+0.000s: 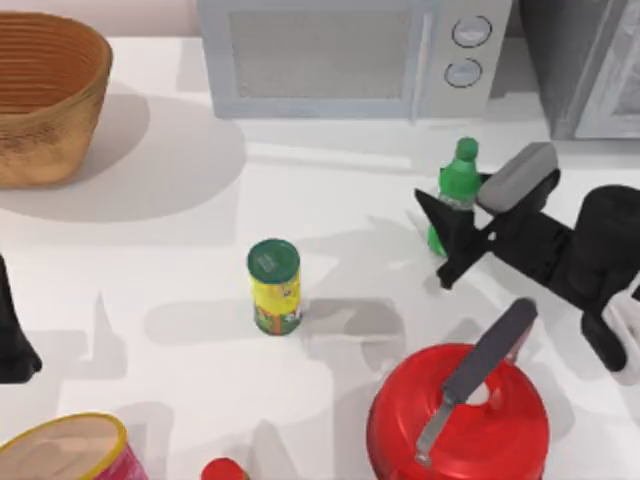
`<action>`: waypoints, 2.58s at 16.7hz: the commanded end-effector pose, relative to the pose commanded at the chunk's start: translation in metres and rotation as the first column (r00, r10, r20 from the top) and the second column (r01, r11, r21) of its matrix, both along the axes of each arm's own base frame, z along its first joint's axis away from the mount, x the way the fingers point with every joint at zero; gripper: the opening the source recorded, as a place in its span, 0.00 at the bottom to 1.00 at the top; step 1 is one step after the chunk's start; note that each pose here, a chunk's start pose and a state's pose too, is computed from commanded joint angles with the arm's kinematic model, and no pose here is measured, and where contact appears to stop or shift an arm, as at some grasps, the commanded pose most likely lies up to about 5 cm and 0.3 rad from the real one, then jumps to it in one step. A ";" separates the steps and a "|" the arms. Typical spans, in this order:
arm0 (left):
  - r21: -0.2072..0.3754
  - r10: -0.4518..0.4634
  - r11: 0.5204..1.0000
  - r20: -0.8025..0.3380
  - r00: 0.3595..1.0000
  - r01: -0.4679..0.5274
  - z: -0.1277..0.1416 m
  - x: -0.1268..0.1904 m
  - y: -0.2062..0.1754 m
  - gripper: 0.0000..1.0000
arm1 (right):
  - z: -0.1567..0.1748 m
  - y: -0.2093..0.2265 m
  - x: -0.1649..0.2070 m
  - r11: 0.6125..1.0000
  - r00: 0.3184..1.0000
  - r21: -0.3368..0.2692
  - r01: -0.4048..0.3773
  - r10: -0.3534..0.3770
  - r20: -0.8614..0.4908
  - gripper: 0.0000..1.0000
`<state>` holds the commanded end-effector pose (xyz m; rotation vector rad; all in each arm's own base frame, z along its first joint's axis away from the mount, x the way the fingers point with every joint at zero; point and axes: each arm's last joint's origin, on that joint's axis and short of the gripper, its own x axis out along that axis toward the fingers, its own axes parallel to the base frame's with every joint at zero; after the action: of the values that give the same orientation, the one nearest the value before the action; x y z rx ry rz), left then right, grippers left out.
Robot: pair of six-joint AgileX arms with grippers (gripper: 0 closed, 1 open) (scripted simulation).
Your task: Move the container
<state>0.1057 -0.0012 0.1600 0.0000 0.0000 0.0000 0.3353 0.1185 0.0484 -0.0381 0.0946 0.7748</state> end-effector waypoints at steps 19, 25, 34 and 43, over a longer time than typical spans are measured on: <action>0.000 0.000 1.000 0.000 1.000 0.000 0.000 0.000 0.000 1.00 | -0.004 -0.238 0.010 0.995 0.978 -0.072 -0.065 0.049 -0.201 0.00; 0.000 0.000 1.000 0.000 1.000 0.000 0.000 0.000 0.000 1.00 | 0.036 -0.331 -0.036 1.000 0.999 0.006 -0.007 0.007 -0.042 0.00; 0.000 0.000 1.000 0.000 1.000 0.000 0.000 0.000 0.000 1.00 | 0.035 -0.338 -0.041 1.000 1.000 0.022 -0.001 0.002 -0.026 0.00; 0.000 0.000 1.000 0.000 1.000 0.000 0.000 0.000 0.000 1.00 | 0.000 -0.317 -0.017 1.000 0.999 0.023 0.000 0.001 -0.036 0.00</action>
<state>0.1057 -0.0012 0.1600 0.0000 0.0000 0.0000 0.3179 -0.1988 0.0482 -0.0027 0.1201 0.7770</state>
